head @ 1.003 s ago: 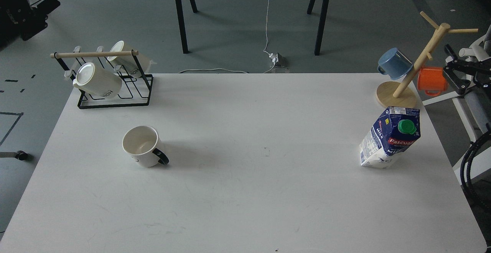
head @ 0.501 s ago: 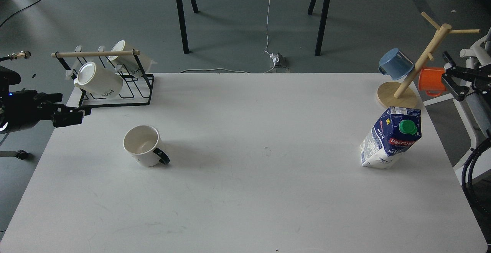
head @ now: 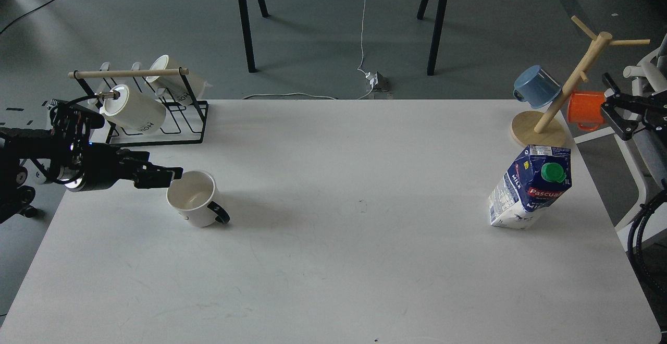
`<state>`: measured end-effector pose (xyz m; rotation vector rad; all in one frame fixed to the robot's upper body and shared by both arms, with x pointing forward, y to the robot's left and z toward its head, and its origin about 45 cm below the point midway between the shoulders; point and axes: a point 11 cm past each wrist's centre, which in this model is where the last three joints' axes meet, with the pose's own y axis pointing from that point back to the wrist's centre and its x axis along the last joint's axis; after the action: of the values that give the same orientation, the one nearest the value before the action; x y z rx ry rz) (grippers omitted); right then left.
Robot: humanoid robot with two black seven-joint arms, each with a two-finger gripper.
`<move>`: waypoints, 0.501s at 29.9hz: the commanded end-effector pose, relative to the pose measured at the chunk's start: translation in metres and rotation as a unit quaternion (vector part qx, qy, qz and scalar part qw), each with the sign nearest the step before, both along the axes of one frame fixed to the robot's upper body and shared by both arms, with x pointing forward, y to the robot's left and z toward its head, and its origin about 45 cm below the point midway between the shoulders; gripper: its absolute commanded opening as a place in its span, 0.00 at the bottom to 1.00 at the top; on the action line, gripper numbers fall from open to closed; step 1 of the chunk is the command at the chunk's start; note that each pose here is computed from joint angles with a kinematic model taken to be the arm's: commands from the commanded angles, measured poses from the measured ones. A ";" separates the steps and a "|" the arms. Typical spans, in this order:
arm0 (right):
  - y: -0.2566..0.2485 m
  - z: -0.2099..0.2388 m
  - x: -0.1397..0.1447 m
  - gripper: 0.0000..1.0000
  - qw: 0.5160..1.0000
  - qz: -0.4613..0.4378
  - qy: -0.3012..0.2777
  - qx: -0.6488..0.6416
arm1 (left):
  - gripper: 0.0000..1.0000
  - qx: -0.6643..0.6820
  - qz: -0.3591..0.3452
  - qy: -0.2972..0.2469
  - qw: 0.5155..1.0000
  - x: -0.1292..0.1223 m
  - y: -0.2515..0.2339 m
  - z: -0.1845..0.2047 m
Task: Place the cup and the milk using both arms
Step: 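Reach the left gripper toward the white mug lying on its side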
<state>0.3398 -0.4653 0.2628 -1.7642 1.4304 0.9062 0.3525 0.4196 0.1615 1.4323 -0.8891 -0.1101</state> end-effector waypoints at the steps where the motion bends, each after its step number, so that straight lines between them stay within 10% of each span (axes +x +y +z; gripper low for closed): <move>1: 0.000 -0.001 0.000 0.98 1.000 0.000 0.002 0.000 | 0.99 -0.008 -0.005 0.013 1.000 -0.002 -0.011 -0.010; 15: -0.003 -0.006 -0.004 0.98 1.000 -0.005 0.008 0.000 | 0.99 -0.001 0.024 0.017 1.000 0.008 -0.008 -0.036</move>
<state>0.3365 -0.4682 0.2575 -1.7547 1.4468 0.9163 0.3591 0.4119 0.1282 1.4452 -0.8257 -0.1008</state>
